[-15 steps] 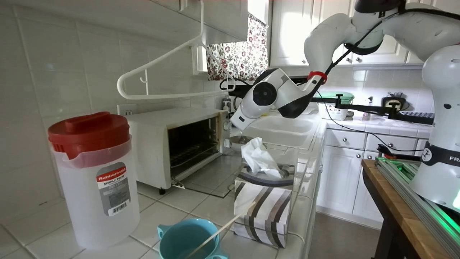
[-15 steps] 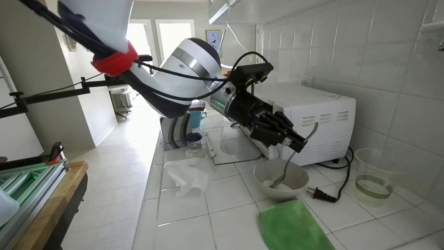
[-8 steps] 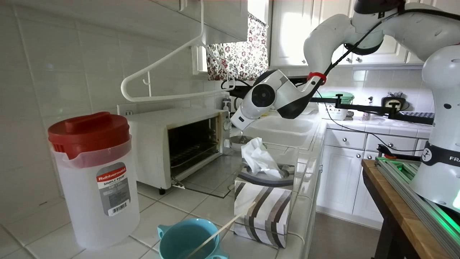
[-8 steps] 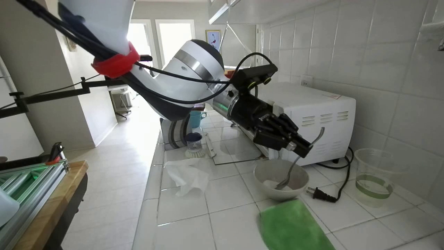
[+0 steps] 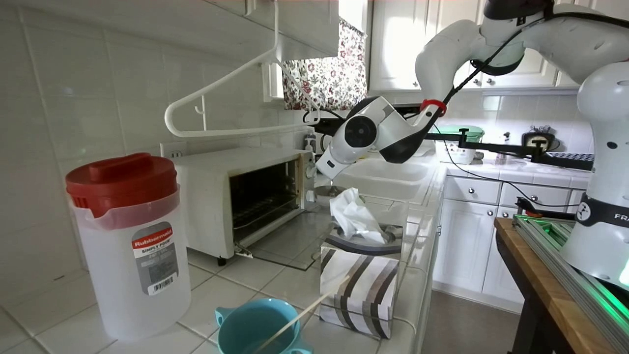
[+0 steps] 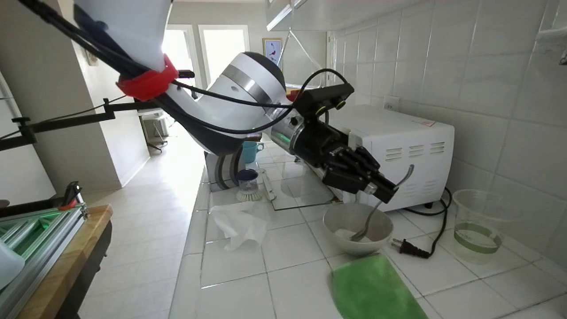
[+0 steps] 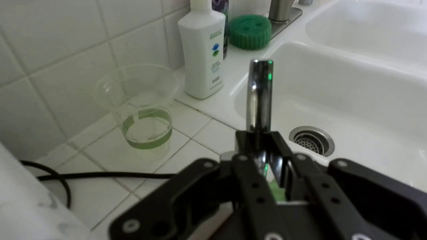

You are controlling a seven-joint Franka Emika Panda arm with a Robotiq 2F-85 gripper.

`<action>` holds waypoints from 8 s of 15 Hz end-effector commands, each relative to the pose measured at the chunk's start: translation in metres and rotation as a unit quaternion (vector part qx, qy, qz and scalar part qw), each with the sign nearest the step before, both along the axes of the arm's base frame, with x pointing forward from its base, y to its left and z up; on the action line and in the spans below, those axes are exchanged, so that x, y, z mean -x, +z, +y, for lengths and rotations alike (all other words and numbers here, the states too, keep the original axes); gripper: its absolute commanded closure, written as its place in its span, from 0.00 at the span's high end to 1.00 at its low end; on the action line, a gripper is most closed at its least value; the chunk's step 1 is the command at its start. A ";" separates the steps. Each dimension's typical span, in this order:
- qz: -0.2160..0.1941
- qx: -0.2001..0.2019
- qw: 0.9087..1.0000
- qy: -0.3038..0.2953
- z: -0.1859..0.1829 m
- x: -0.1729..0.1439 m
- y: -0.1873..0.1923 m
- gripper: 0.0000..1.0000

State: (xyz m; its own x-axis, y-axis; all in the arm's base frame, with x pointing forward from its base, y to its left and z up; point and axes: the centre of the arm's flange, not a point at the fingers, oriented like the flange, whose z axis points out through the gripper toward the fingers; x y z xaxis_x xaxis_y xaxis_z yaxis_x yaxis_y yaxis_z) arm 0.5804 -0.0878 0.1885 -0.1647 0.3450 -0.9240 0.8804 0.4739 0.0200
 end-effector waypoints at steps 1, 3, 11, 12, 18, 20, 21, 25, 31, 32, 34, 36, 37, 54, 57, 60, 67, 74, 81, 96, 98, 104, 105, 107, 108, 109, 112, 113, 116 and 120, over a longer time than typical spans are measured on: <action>0.001 -0.006 1.000 0.008 0.011 0.002 0.001 0.05; -0.002 -0.009 1.000 0.011 0.016 -0.001 0.002 0.05; -0.012 -0.003 1.000 0.008 0.014 -0.010 -0.002 0.05; -0.011 -0.001 1.000 0.006 0.011 -0.009 -0.003 0.05; -0.003 0.007 1.000 -0.001 -0.002 -0.002 -0.006 0.05; 0.002 0.006 1.000 0.002 0.001 0.001 -0.005 0.05; 0.003 0.004 1.000 0.003 0.003 0.001 -0.005 0.05; -0.001 0.002 1.000 0.005 0.009 -0.002 -0.005 0.05; 0.002 0.009 1.000 -0.003 -0.004 0.000 -0.006 0.05; 0.003 0.007 1.000 -0.003 -0.002 0.000 -0.008 0.05; 0.004 0.000 1.000 -0.002 0.005 -0.001 -0.007 0.05; -0.002 -0.005 1.000 0.000 0.009 -0.004 -0.002 0.05; -0.003 -0.006 1.000 0.000 0.010 -0.006 0.000 0.05; -0.003 -0.021 1.000 -0.008 0.014 -0.006 0.007 0.05; 0.001 -0.011 1.000 -0.015 0.000 -0.002 0.006 0.05; 0.010 -0.008 1.000 -0.025 -0.011 0.004 -0.005 0.05; 0.017 -0.022 0.999 -0.021 0.005 0.005 -0.010 0.05; 0.004 -0.025 0.999 -0.033 -0.006 0.002 0.007 0.05; 0.003 -0.023 0.999 -0.027 0.001 -0.005 -0.005 0.05; 0.016 -0.051 0.998 -0.016 0.034 0.002 0.007 0.05; 0.022 -0.050 0.998 -0.021 0.028 0.008 0.007 0.05; 0.024 -0.048 0.997 -0.053 0.001 0.004 0.002 0.05; 0.020 -0.049 0.997 -0.056 0.000 0.001 0.003 0.05; 0.015 -0.052 0.997 -0.057 0.004 -0.005 0.005 0.05; 0.013 -0.055 0.997 -0.053 0.009 -0.005 0.006 0.05; 0.014 -0.057 0.997 -0.048 0.015 -0.005 0.007 0.05; 0.022 -0.059 0.998 -0.028 0.034 0.006 0.005 0.05; 0.025 -0.060 0.998 -0.025 0.038 0.010 0.001 0.05; 0.035 -0.057 0.997 -0.026 0.033 0.019 -0.003 0.05; 0.034 -0.047 0.997 -0.053 0.006 0.014 -0.006 0.05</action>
